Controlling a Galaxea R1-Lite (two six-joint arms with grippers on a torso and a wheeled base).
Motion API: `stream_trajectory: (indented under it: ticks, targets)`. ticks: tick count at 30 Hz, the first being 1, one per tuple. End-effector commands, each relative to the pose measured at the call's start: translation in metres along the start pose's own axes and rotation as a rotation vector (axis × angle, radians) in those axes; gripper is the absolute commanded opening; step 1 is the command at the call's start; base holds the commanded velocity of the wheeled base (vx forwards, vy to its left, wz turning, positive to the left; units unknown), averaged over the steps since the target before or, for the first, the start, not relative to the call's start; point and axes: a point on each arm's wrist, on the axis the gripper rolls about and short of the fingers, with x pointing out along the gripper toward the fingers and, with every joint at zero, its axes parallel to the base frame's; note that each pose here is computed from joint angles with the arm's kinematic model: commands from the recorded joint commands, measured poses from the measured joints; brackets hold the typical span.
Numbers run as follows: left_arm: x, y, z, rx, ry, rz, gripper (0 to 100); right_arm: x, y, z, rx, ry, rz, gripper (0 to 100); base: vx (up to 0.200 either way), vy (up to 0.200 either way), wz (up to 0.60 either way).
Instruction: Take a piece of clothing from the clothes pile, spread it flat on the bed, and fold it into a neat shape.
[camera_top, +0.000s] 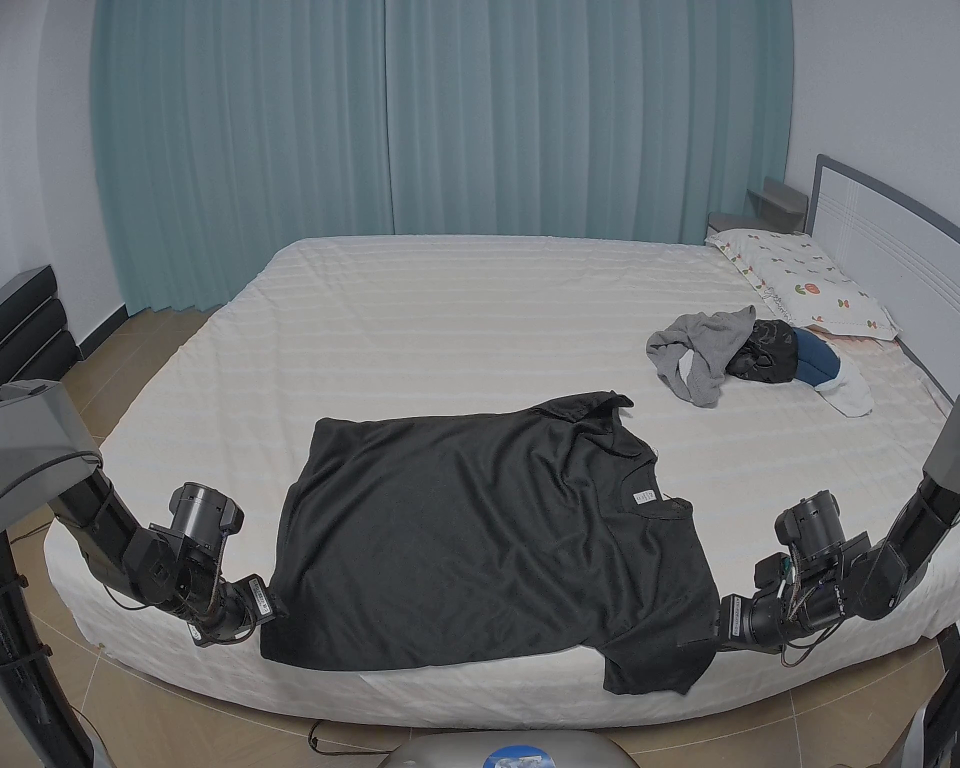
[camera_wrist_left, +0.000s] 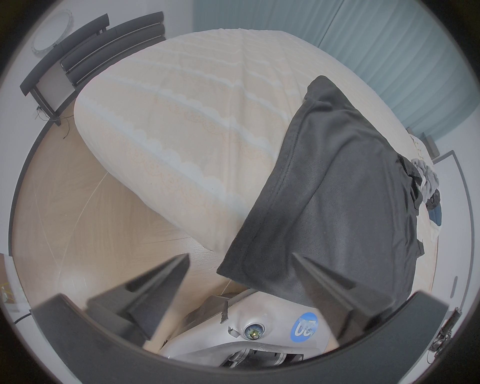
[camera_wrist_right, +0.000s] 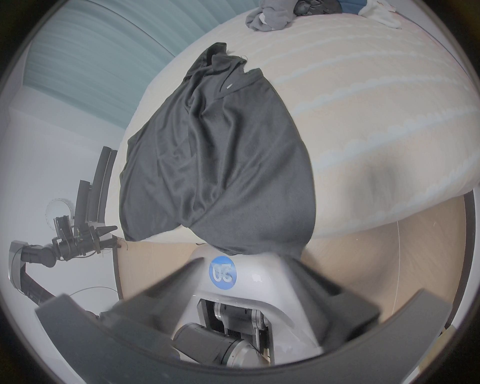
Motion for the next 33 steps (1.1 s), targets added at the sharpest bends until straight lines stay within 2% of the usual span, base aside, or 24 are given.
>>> stream_trajectory:
  ticks: [1,7,8,13,15,16,24,32,33]
  targets:
    - [-0.001,-0.002,0.003,-0.008,-0.015,-0.012,100,0.002,0.001,0.01,0.008,-0.026,0.007,100,0.0,0.0,0.0]
    - [-0.004,-0.004,0.012,-0.058,-0.034,-0.054,100,0.004,-0.001,0.024,0.02,-0.062,0.01,100,0.0,0.0,0.0]
    - [-0.005,-0.006,0.016,-0.085,-0.036,-0.086,100,0.01,-0.005,0.028,0.025,-0.062,-0.004,100,0.0,0.0,0.0]
    - [-0.005,-0.007,0.024,-0.147,-0.043,-0.139,100,0.018,-0.023,0.045,0.06,-0.11,-0.001,100,0.0,0.0,0.0]
    - [-0.005,-0.007,0.026,-0.155,-0.043,-0.149,100,0.021,-0.028,0.048,0.055,-0.122,0.003,100,0.0,0.0,0.0]
    - [-0.005,-0.006,0.027,-0.163,-0.034,-0.164,100,0.027,-0.036,0.05,0.027,-0.134,0.01,100,0.0,0.0,0.0]
    - [-0.003,-0.007,0.034,-0.204,-0.026,-0.186,100,0.039,-0.042,0.046,-0.003,-0.096,0.059,100,0.0,0.0,0.0]
    - [-0.004,-0.006,0.035,-0.217,-0.02,-0.198,100,0.047,-0.048,0.047,0.008,-0.08,0.051,100,0.0,0.0,0.0]
    - [-0.004,-0.006,0.035,-0.217,-0.02,-0.198,100,0.047,-0.048,0.046,0.011,-0.078,0.05,0,0.0,0.0,0.0]
